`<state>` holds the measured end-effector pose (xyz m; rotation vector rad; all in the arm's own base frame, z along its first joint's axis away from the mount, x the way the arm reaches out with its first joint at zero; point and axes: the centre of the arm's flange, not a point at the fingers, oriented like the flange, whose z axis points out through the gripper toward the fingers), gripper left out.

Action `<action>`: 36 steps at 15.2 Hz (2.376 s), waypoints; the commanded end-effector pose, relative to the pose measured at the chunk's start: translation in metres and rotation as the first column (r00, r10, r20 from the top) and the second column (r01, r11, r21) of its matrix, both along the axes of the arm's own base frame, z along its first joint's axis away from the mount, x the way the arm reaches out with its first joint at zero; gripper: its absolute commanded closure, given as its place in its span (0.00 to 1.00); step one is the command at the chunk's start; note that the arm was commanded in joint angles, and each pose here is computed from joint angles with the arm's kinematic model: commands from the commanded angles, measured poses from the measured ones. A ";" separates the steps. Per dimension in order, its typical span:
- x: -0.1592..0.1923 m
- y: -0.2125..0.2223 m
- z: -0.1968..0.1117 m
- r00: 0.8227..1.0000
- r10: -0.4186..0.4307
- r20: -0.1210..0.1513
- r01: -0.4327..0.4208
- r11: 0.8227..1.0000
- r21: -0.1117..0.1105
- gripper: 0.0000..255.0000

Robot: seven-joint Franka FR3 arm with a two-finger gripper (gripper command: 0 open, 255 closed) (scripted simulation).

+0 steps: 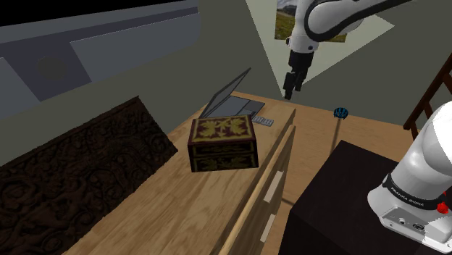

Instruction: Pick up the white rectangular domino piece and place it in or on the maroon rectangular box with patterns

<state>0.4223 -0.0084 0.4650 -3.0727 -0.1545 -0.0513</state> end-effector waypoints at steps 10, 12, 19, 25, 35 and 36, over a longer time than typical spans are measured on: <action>0.098 -0.021 -0.109 0.999 0.039 -0.015 -0.039 0.999 -0.032 0.00; 0.115 -0.026 -0.129 0.999 0.046 -0.018 -0.047 0.998 -0.038 0.00; 0.160 -0.038 -0.187 0.998 0.064 -0.027 -0.066 0.996 -0.053 0.00; 0.161 -0.037 -0.222 0.998 0.064 -0.027 -0.066 0.996 -0.053 0.00; 0.161 -0.037 -0.221 0.998 0.064 -0.027 -0.066 0.996 -0.053 1.00; 0.161 -0.037 -0.221 0.998 0.064 -0.027 -0.066 0.996 -0.053 1.00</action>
